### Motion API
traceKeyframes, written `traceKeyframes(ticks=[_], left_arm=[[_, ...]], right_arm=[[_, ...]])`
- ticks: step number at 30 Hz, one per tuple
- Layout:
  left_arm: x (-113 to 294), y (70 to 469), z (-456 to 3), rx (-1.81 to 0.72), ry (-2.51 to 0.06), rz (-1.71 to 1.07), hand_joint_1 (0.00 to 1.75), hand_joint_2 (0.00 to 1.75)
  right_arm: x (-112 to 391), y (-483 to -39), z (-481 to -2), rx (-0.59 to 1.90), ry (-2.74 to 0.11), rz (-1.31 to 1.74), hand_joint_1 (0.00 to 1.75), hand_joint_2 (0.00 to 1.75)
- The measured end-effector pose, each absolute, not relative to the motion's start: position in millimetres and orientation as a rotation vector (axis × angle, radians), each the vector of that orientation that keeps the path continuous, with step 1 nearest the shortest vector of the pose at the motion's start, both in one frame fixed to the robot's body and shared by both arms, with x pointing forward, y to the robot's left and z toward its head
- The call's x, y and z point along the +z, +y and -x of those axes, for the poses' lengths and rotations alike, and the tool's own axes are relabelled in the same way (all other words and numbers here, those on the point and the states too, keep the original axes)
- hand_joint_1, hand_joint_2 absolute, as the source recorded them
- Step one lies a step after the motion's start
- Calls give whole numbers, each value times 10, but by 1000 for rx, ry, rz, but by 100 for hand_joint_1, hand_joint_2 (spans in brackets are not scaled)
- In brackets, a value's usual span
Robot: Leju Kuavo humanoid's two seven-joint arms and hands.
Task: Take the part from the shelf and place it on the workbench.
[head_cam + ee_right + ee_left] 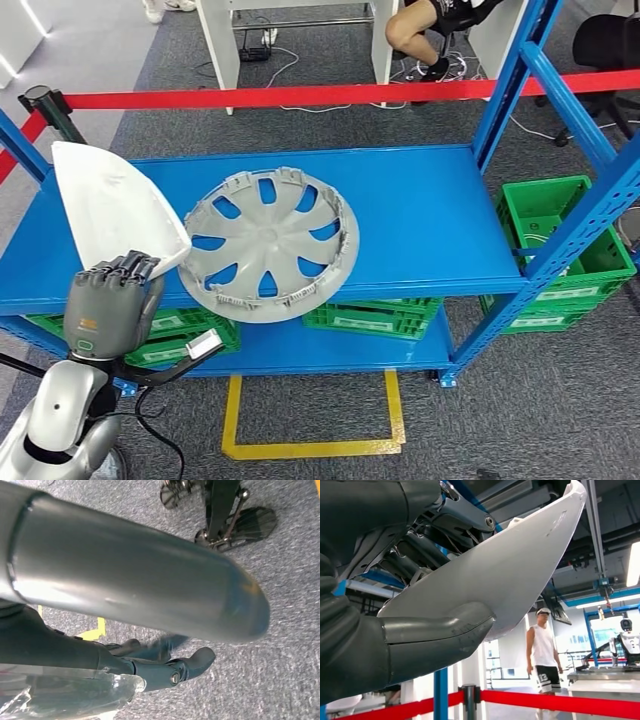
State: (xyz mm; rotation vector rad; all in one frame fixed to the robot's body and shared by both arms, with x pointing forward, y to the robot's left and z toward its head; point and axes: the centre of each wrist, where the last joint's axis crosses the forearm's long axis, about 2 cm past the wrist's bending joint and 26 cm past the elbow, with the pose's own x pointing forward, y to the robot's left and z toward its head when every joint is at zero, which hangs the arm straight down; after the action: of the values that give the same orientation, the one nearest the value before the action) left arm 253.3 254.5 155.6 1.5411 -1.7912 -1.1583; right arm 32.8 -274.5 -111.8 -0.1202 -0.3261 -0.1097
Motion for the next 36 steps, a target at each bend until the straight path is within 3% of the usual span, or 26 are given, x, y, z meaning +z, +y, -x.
traceKeyframes(ticks=[36], left_arm=[[1380, 2886, -2341, -1142, -1644, -1527, 175, 175]], right_arm=[[-1121, -2720, -299, -90, -347, 100, 0, 0]])
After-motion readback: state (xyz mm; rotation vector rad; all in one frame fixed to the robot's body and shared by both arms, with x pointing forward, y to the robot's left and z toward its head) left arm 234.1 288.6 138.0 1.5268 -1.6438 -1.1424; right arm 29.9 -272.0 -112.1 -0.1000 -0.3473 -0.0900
